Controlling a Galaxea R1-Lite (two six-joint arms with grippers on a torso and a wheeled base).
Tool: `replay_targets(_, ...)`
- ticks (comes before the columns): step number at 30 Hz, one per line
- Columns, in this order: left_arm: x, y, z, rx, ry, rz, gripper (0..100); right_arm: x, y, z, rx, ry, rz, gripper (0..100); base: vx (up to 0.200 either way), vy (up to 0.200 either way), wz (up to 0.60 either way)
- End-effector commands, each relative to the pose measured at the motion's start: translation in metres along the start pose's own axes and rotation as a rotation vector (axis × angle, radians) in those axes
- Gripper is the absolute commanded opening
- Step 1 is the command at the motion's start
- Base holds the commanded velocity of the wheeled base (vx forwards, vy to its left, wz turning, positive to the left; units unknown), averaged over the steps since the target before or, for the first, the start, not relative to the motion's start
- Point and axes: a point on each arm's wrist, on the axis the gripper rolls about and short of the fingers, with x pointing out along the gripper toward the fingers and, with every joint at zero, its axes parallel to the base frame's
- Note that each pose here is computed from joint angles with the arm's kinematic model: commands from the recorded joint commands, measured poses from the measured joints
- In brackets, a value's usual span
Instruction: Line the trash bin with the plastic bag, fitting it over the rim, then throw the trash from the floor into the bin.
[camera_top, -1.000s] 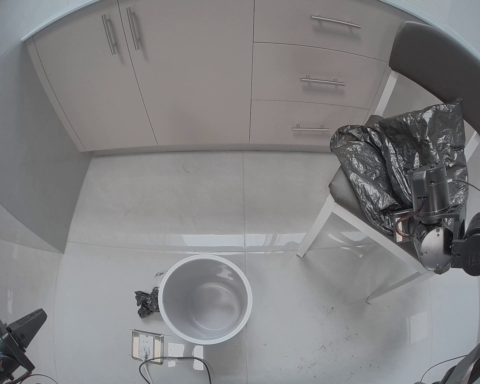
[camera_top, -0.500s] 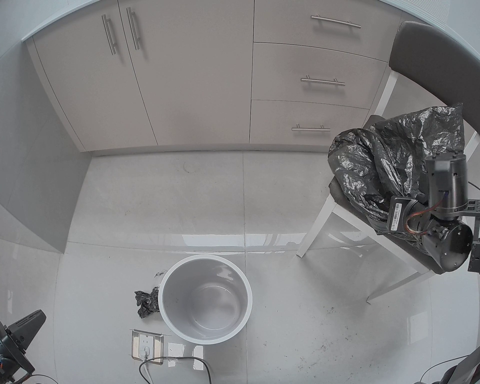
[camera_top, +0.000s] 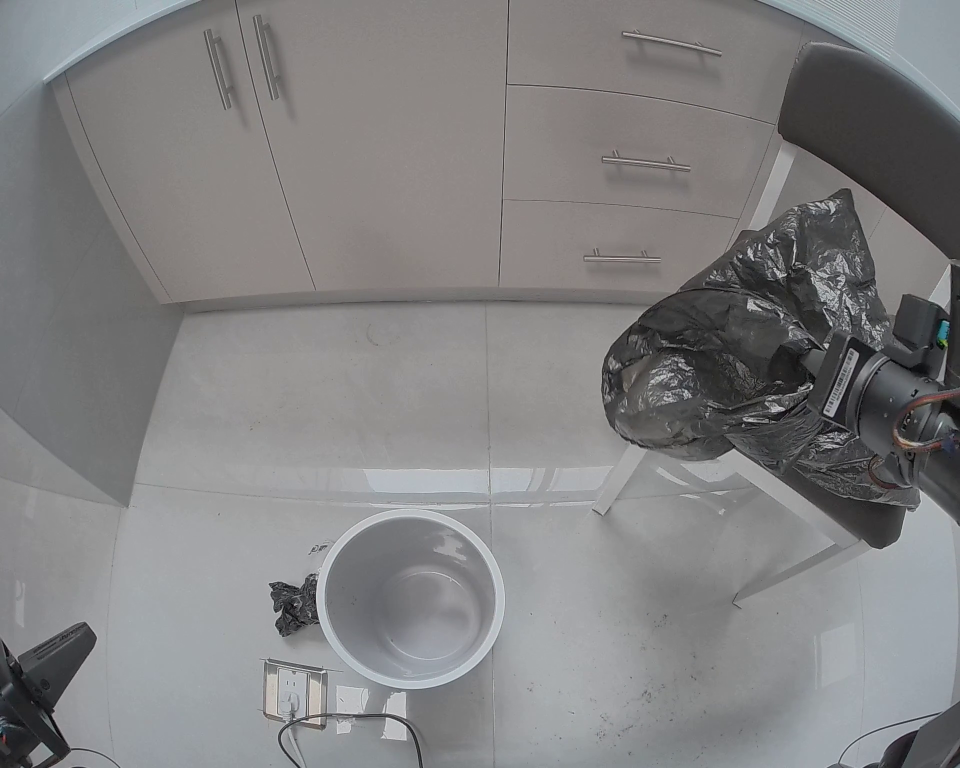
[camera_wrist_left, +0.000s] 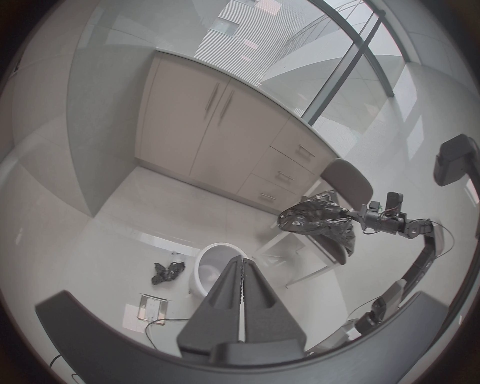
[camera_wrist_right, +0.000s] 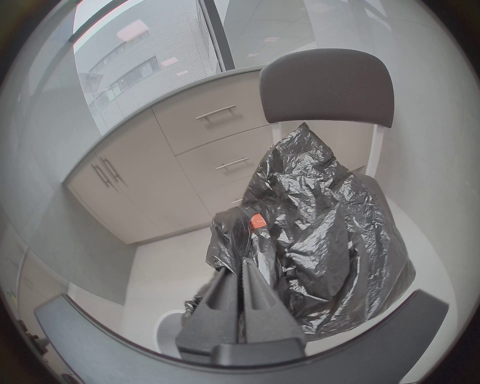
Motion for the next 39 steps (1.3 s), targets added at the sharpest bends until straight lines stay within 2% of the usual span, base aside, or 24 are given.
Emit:
replay_targets(1, -0.001, -0.001, 0.001, -0.013, 0.009, -0.079, 0, -0.023, 0.0, 0.014, 0.068, -0.028, 0.096, 0, 0.0, 0.0, 0.0)
replay_targets(3, 0.0, -0.001, 0.002, -0.017, 0.013, -0.084, 0, -0.027, 0.001, 0.015, 0.066, -0.019, 0.12, 0, 0.0, 0.0, 0.0)
replay_targets(6, 0.008, -0.001, 0.004, -0.027, 0.053, -0.067, 0, -0.034, 0.004, 0.01, 0.047, 0.051, 0.179, 0, 0.0, 0.0, 0.0)
replay_targets(10, 0.019, 0.001, 0.005, -0.039, 0.114, -0.042, 0, -0.049, 0.013, 0.032, 0.119, 0.155, 0.386, 0, 0.0, 0.0, 0.0)
replay_targets(11, 0.019, 0.001, 0.005, -0.039, 0.114, -0.042, 0, -0.049, 0.013, 0.032, 0.119, 0.155, 0.386, 0, 0.0, 0.0, 0.0)
replay_targets(13, 0.02, 0.0, 0.007, -0.037, 0.125, -0.054, 0, -0.063, 0.015, 0.057, 0.181, 0.246, 0.537, 0, 0.0, 0.0, 0.0)
replay_targets(15, 0.021, -0.002, 0.009, -0.035, 0.136, -0.079, 0, -0.069, 0.018, 0.069, 0.224, 0.298, 0.617, 0, 0.0, 0.0, 0.0)
replay_targets(16, 0.021, -0.002, 0.009, -0.035, 0.136, -0.079, 0, -0.069, 0.018, 0.069, 0.224, 0.298, 0.617, 0, 0.0, 0.0, 0.0)
replay_targets(17, 0.023, -0.002, 0.009, -0.035, 0.159, -0.105, 0, -0.072, 0.021, 0.079, 0.255, 0.321, 0.668, 0, 0.0, 0.0, 0.0)
replay_targets(21, 0.026, -0.002, 0.009, -0.032, 0.181, -0.114, 0, -0.071, 0.025, 0.082, 0.256, 0.321, 0.681, 0, 0.0, 0.0, 0.0)
replay_targets(22, 0.034, -0.002, 0.009, 0.016, 0.219, -0.117, 0, -0.063, 0.035, 0.082, 0.24, 0.322, 0.686, 0, 0.0, 0.0, 0.0)
replay_targets(26, 0.041, -0.004, 0.015, 0.041, 0.197, -0.129, 0, -0.052, 0.048, 0.078, 0.219, 0.338, 0.686, 0, 0.0, 0.0, 0.0)
replay_targets(30, 0.051, -0.005, 0.02, 0.041, 0.219, -0.122, 0, -0.048, 0.063, 0.078, 0.214, 0.346, 0.702, 0, 0.0, 0.0, 0.0)
replay_targets(35, 0.07, -0.01, 0.023, 0.136, 0.266, -0.173, 0, -0.045, 0.078, 0.074, 0.171, 0.354, 0.718, 0, 0.0, 0.0, 0.0)
replay_targets(39, 0.084, -0.018, 0.034, 0.146, 0.271, -0.198, 0, -0.05, 0.082, 0.072, 0.136, 0.353, 0.748, 0, 0.0, 0.0, 0.0)
